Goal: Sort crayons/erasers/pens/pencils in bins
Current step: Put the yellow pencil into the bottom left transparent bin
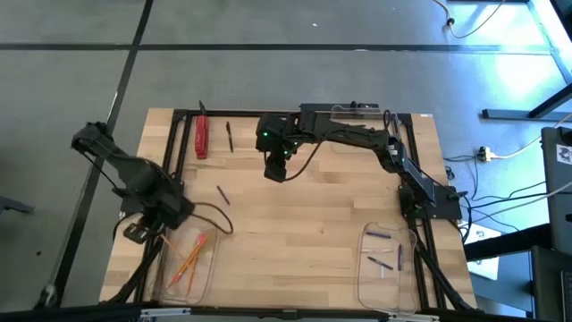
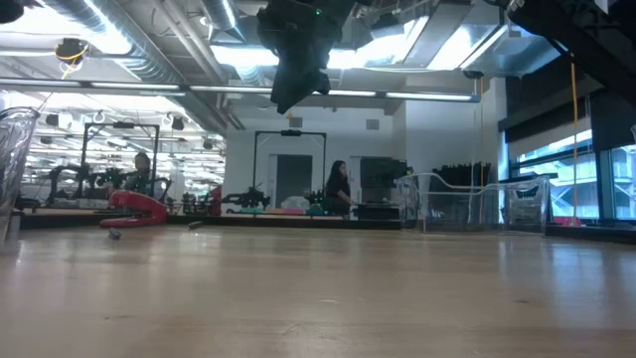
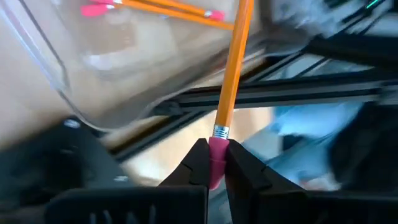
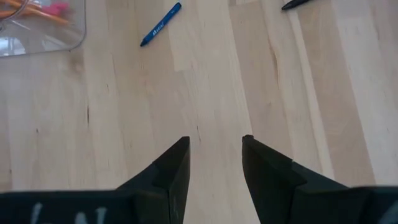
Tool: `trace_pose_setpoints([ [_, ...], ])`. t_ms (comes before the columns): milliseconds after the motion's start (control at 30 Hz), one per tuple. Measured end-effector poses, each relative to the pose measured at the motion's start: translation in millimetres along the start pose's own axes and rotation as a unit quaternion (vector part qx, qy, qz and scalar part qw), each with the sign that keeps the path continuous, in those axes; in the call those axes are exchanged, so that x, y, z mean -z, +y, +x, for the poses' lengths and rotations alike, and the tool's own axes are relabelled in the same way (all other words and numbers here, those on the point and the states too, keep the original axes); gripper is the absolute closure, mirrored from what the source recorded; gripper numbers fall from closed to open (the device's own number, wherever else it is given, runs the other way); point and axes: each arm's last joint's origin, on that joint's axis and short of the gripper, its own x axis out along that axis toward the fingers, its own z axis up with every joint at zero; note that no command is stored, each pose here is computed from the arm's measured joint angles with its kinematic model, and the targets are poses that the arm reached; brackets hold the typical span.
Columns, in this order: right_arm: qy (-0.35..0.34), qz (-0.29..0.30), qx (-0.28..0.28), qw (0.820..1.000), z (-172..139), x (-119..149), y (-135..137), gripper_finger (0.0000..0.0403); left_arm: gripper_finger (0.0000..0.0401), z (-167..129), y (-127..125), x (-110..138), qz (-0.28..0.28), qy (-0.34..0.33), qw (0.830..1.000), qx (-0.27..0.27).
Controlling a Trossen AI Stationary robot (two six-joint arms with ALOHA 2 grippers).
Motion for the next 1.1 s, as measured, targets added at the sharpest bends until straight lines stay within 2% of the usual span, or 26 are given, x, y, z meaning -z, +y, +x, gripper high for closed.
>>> trace_pose_setpoints([
  [133,0.000,0.009,0.000,1.000,0.0,0.0,0.0,0.0260,0.0386,13.3,0.6,-18.5,0.066,0.036,0.995,-0.066],
  [267,0.002,0.011,-0.003,1.000,0.1,0.4,1.4,0.0260,0.0386,14.7,4.1,-22.2,0.107,0.040,0.986,-0.118],
  [533,0.013,0.008,-0.004,1.000,0.4,2.6,2.9,0.0260,0.0385,13.4,7.9,-23.1,0.117,0.038,0.984,-0.131],
  [900,0.032,-0.017,-0.006,0.999,0.7,6.4,5.8,0.0260,0.0385,48.4,11.3,-25.5,0.136,0.116,0.975,-0.129],
  [1100,0.034,-0.021,-0.007,0.999,1.0,6.9,8.8,0.0260,0.0385,60.9,8.7,-38.2,0.157,0.124,0.971,-0.130],
])
